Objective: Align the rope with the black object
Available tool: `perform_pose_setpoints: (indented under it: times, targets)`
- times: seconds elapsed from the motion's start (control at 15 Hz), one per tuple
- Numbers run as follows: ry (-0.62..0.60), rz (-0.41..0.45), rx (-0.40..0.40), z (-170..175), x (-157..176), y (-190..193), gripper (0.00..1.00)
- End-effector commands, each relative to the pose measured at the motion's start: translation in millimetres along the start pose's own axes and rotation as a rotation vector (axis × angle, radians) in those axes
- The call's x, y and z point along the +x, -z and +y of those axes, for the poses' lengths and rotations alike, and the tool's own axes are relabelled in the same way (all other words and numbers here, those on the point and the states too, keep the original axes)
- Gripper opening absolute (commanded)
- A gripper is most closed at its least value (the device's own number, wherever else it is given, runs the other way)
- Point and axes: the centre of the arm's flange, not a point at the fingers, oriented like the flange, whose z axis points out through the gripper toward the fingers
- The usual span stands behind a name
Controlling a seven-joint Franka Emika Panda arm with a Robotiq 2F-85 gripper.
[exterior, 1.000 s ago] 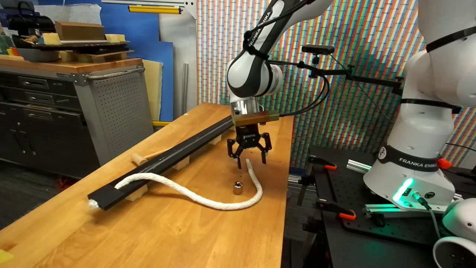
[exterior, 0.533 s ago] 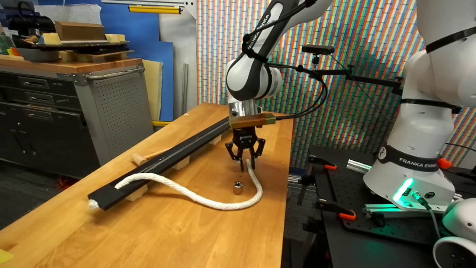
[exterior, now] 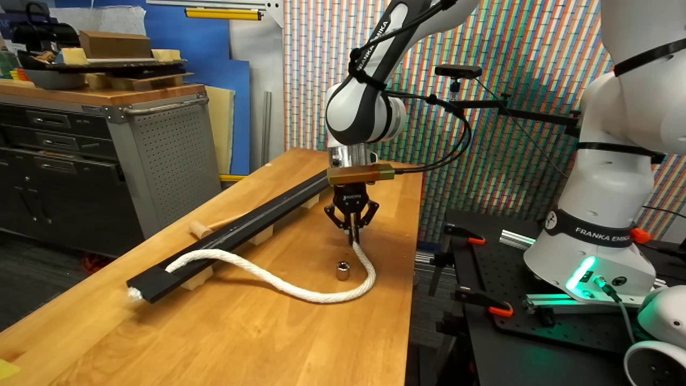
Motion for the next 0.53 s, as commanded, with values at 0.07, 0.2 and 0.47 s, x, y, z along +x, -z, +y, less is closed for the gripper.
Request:
perform_pose_setpoints:
  times: [0.07, 0.2, 0.47]
  targets:
    - [-0.020, -0.010, -0.012, 6.0, -2.5, 13.0, 0.03]
    - [-0.010, -0.034, -0.021, 8.2, -5.1, 22.2, 0.03]
    - [0.013, -0.041, -0.010, 7.4, -14.2, 48.7, 0.03]
